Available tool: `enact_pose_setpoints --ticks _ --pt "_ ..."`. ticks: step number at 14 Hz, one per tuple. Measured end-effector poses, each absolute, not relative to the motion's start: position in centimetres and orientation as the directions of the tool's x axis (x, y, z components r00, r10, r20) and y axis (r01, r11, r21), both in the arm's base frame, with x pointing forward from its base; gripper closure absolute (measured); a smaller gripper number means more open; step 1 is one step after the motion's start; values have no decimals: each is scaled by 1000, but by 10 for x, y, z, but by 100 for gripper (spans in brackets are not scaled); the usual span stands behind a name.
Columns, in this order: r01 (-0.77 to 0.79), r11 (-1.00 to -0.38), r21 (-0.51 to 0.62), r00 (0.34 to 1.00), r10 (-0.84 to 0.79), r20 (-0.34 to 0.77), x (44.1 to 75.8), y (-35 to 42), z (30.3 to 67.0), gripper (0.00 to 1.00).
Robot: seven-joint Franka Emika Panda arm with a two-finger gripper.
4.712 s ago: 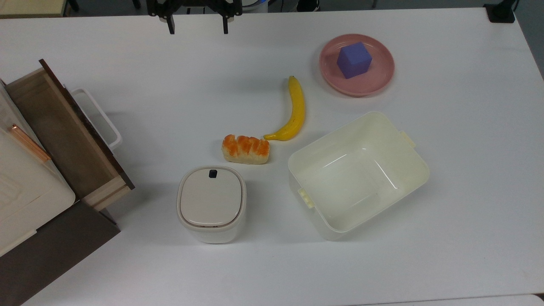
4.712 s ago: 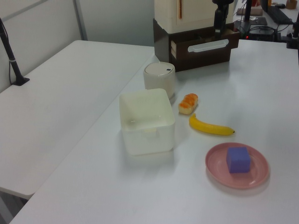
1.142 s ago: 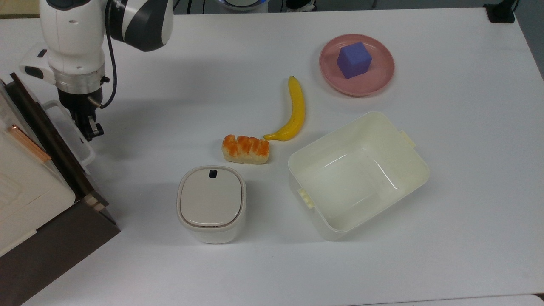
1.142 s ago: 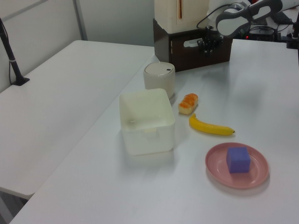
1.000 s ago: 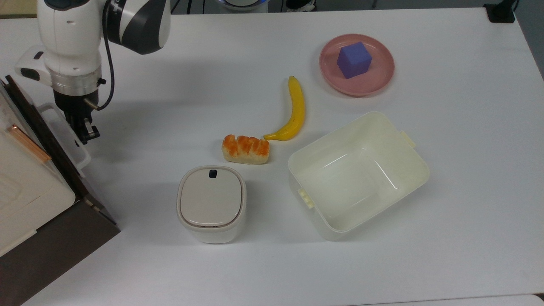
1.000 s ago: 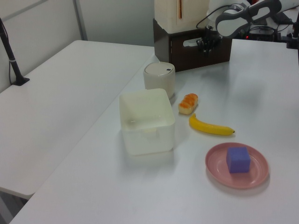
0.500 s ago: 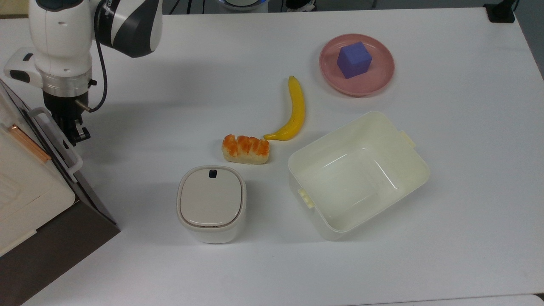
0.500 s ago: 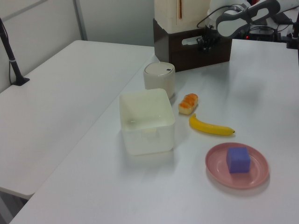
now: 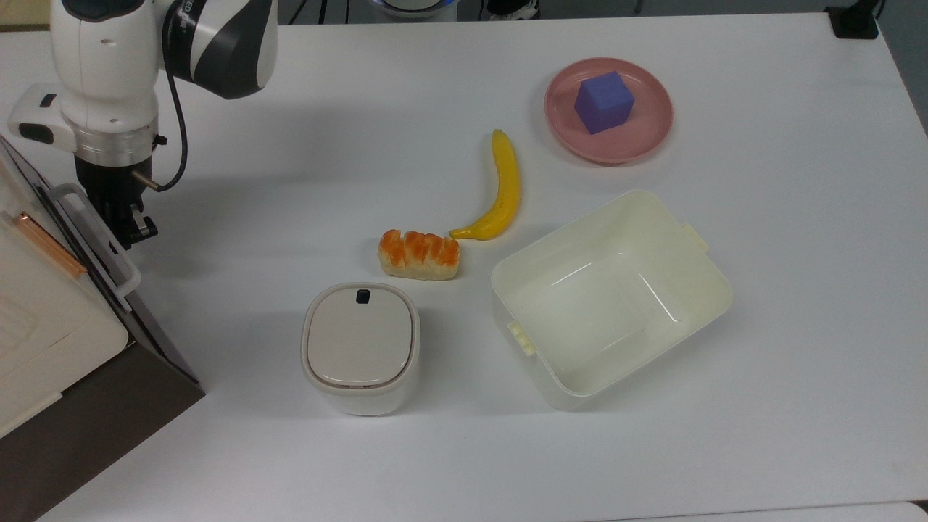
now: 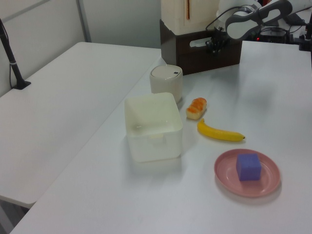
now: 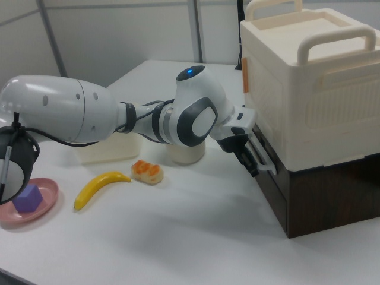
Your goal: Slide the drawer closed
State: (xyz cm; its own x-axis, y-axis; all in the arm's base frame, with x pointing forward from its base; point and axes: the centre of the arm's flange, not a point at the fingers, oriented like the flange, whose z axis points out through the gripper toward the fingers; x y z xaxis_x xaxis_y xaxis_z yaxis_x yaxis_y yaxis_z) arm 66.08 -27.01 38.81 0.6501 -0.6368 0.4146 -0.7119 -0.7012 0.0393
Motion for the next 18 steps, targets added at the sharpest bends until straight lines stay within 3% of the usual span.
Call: enact_pose_setpoints --ticks 3,5,8,12,13,15,16,18 --pt "-631 -772 76 729 -555 401 667 -248 392 99" --pt "-540 -833 121 816 -483 319 672 -200 398 99" --pt "-403 -903 152 901 -362 237 670 -121 436 98" --pt "-208 -973 98 971 -193 140 637 -34 515 91" --pt "-167 -982 87 981 -157 114 625 -22 533 88" --pt "-132 -988 85 989 -125 82 608 -8 554 72" --pt "-117 -989 88 992 -111 65 596 3 569 70" --pt "-102 -990 95 994 -97 50 583 14 583 54"
